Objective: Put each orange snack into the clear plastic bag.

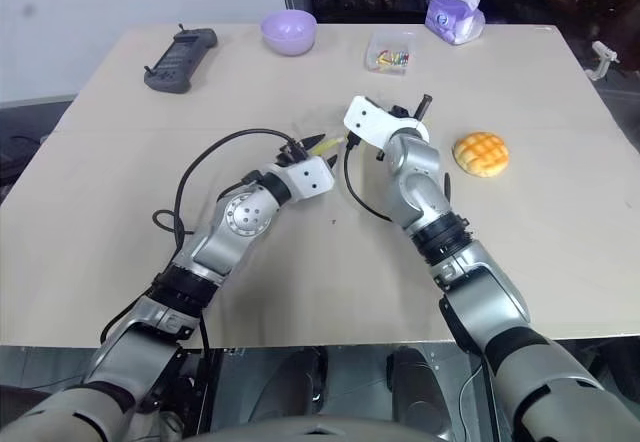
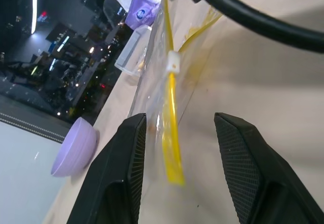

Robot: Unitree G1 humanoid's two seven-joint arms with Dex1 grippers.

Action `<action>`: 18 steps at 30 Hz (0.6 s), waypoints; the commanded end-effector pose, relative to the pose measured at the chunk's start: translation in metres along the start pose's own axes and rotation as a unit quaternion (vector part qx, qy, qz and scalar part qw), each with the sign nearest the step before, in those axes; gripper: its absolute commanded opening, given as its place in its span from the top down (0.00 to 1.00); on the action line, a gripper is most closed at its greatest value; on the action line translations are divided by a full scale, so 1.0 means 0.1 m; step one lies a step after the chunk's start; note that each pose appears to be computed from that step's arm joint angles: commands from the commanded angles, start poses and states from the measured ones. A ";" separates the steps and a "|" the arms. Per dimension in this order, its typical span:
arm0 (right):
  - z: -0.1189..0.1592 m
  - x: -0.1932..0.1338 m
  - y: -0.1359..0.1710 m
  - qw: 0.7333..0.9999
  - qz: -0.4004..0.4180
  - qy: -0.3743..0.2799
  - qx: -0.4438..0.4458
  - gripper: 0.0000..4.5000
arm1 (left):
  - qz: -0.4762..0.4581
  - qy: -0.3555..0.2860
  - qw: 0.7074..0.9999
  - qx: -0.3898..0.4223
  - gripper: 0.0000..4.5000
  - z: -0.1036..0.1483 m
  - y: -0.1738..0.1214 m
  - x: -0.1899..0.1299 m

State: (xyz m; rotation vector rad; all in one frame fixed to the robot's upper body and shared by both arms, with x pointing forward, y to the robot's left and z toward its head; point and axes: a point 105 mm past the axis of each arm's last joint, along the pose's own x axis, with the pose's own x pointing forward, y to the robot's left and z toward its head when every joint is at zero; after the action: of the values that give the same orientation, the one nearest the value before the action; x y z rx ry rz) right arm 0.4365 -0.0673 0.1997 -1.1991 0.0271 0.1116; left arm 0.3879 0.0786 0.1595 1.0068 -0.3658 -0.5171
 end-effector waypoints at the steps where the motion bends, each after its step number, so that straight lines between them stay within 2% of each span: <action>1: 0.18 -0.05 -0.16 0.999 -0.025 -0.030 0.002 1.00 | 0.029 -0.027 0.999 0.001 0.50 0.12 0.15 0.03; 4: 0.18 -0.05 -0.15 0.999 -0.025 -0.030 0.002 1.00 | 0.034 -0.033 0.999 -0.004 0.67 0.15 0.17 0.04; 7: 0.18 -0.04 -0.15 0.999 -0.025 -0.031 0.002 1.00 | 0.037 -0.036 0.999 -0.005 0.98 0.16 0.18 0.04; 10: 0.18 -0.05 -0.12 0.999 -0.014 -0.035 0.020 1.00 | 0.038 -0.032 0.999 -0.003 0.99 0.14 0.18 0.04; 12: 0.16 -0.05 -0.03 0.995 0.026 -0.037 0.089 1.00 | 0.037 -0.028 0.999 0.000 0.99 0.12 0.18 0.04; 15: 0.17 -0.09 0.02 0.985 0.068 -0.055 0.148 0.81 | 0.039 -0.025 0.999 0.002 1.00 0.10 0.18 0.04; 18: 0.17 -0.14 0.05 0.987 0.078 -0.070 0.120 0.51 | 0.039 -0.024 0.999 0.000 1.00 0.10 0.18 0.05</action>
State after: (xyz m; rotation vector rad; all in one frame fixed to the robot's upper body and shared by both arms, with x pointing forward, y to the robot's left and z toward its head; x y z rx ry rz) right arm 0.4260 -0.0541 0.1881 -0.9539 0.0699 0.3088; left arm 0.3908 0.0774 0.1634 0.9884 -0.3853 -0.5017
